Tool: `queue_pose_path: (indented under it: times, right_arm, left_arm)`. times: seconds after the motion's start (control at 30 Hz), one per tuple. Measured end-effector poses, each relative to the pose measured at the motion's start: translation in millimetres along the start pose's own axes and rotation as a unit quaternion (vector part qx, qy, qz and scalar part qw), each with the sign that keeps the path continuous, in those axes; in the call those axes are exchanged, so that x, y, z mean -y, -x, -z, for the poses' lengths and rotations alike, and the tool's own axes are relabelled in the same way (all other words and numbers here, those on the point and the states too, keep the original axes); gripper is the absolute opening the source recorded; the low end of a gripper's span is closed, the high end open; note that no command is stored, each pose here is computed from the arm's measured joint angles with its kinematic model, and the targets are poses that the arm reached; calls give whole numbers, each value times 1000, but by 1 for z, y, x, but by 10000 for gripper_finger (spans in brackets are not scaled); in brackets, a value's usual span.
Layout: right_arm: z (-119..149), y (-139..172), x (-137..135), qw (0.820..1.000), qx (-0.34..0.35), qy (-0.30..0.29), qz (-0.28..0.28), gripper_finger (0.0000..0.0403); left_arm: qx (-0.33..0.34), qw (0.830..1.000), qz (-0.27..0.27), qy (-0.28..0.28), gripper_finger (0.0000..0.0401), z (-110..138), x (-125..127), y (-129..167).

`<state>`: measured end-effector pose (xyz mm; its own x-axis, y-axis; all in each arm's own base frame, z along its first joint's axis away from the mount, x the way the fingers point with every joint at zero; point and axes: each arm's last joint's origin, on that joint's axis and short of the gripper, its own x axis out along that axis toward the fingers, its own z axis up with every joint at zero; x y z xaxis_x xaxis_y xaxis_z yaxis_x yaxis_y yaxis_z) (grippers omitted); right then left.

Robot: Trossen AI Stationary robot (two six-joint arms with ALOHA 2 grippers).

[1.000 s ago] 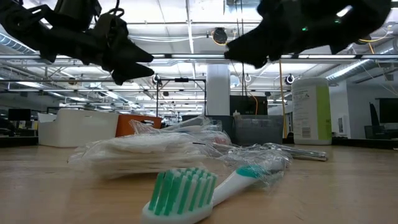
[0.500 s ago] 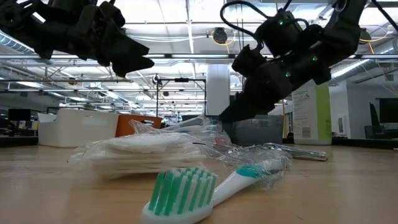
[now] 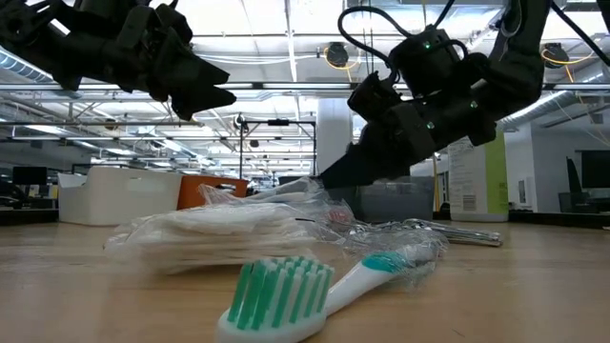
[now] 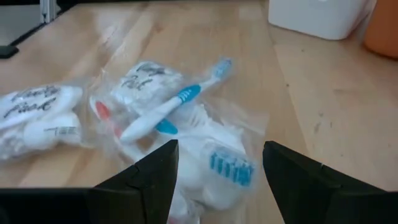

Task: Pick & Place Travel size toiletries
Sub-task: Put the left blue toothbrush into the white bin

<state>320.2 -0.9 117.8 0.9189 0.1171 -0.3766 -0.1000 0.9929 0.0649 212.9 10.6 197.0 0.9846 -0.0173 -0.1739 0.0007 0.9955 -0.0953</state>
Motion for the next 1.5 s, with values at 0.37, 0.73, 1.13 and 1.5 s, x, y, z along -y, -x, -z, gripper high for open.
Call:
queue_pose_path:
  times: [0.37,0.73,1.13,1.5]
  right_arm:
    - [-31,-12,-40,999,19,7,-35,222]
    - [-42,-29,-72,997,-59,18,54,222]
    - [-44,-31,-92,995,-82,-13,57,222]
    - [-23,-46,-83,993,-103,-28,51,222]
  left_arm:
    - [-3,1000,0,0,257,1,0,0]
    - [0,998,-57,-1,249,1,-3,0]
    - [8,998,-57,16,244,-1,-3,0]
    - [11,998,-65,17,240,-1,-4,0]
